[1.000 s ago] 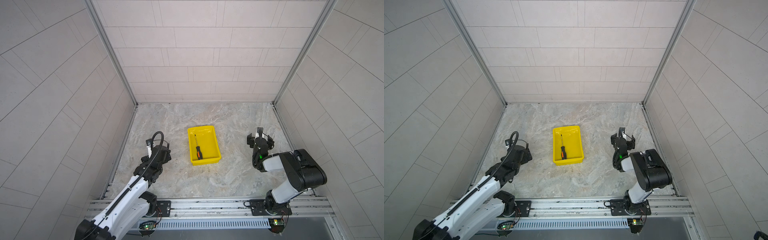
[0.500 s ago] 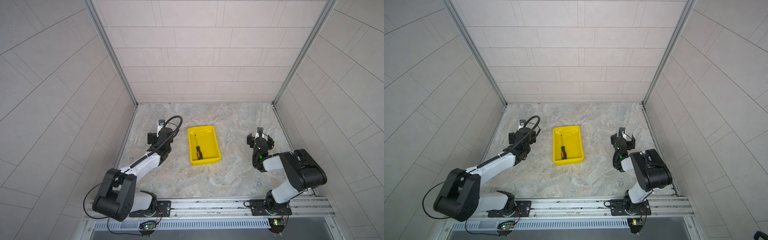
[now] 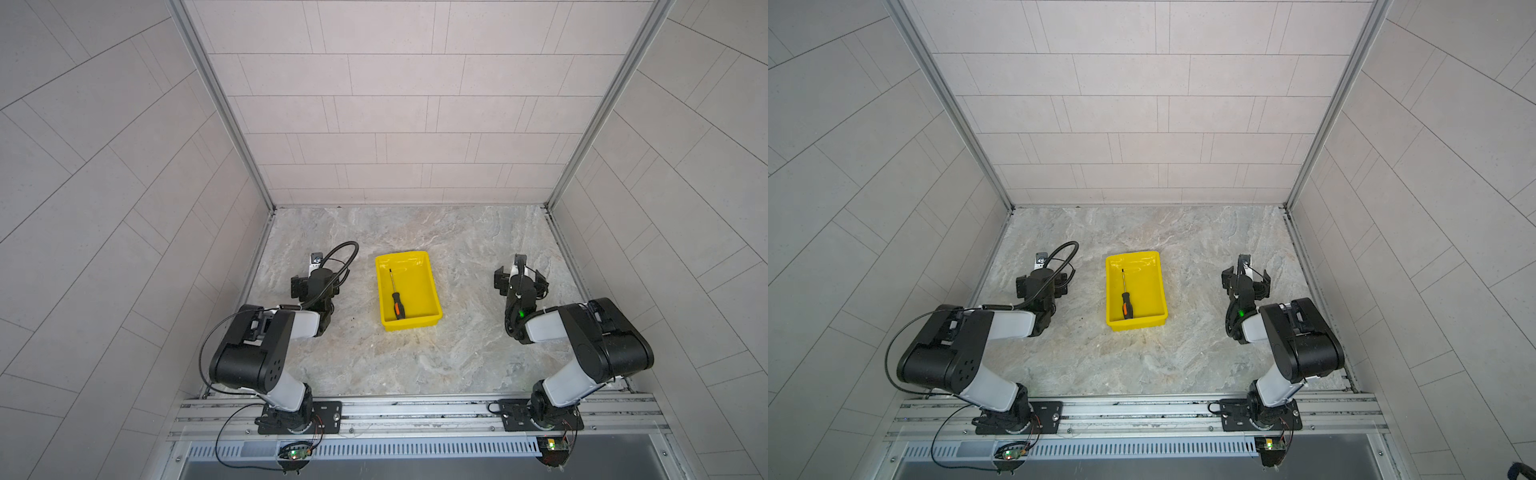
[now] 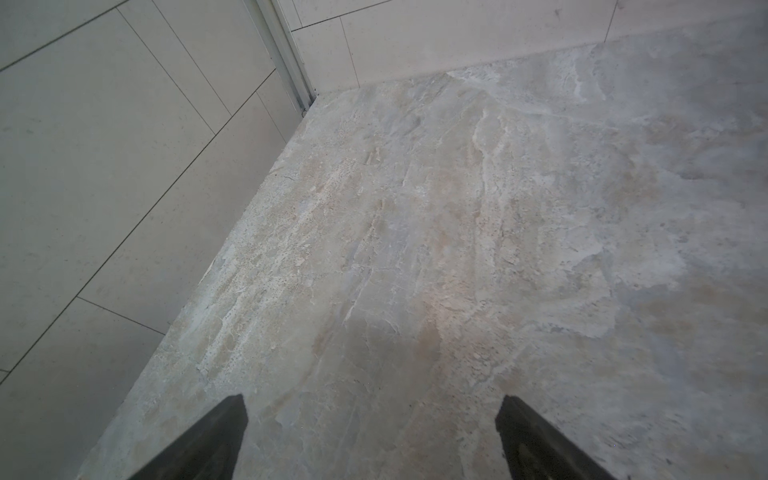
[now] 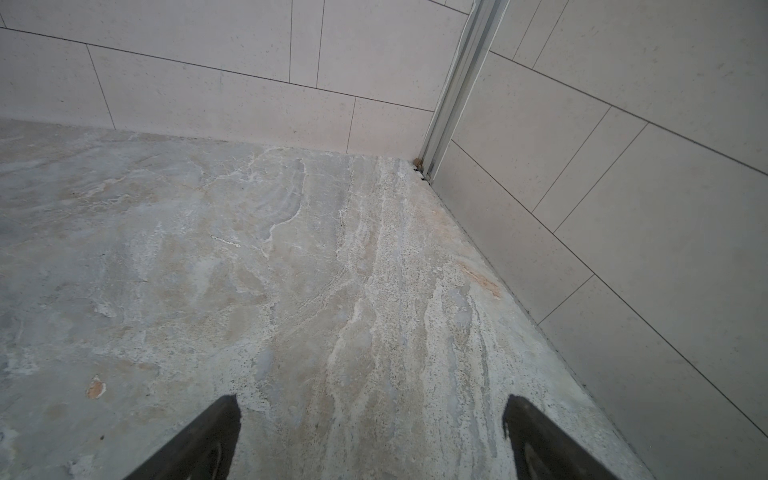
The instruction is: Put the screwdriver in the bin
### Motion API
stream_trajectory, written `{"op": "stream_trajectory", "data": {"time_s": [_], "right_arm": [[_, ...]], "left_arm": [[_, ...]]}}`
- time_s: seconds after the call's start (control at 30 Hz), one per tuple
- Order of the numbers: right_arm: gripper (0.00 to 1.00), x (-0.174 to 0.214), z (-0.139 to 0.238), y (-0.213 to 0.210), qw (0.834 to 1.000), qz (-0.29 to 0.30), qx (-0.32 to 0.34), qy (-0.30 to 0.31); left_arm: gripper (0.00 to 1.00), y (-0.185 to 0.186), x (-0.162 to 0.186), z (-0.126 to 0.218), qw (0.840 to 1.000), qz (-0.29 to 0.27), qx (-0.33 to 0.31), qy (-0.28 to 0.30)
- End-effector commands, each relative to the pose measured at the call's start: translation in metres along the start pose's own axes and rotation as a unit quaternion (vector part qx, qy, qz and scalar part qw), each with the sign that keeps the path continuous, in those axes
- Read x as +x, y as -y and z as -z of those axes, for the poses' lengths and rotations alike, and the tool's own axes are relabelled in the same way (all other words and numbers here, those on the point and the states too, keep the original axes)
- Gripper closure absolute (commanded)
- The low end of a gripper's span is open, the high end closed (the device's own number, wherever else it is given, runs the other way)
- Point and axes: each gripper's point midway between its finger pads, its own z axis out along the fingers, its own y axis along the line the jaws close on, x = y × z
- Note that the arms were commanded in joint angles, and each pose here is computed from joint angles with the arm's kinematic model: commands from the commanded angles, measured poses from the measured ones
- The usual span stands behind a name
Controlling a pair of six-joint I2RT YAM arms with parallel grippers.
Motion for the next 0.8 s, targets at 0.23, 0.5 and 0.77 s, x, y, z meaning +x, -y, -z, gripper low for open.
{"op": "stream_trajectory", "data": {"time_s": [0.23,0.5,0.77], "right_arm": [[0.01,0.0,0.001,-0.001,1.0,-0.003,-0.001,0.002],[0.01,0.0,0.001,-0.001,1.0,-0.003,-0.001,0.002],[0.01,0.001,0.0,-0.001,1.0,-0.002,-0.002,0.0]], "left_arm": [[0.0,-0.008,-0.011,-0.007,0.995,0.082,0.04,0.044],[0.0,-0.003,-0.013,-0.006,0.996,0.062,0.045,0.053],[0.0,-0.002,-0.013,-0.006,0.996,0.063,0.045,0.052]]}}
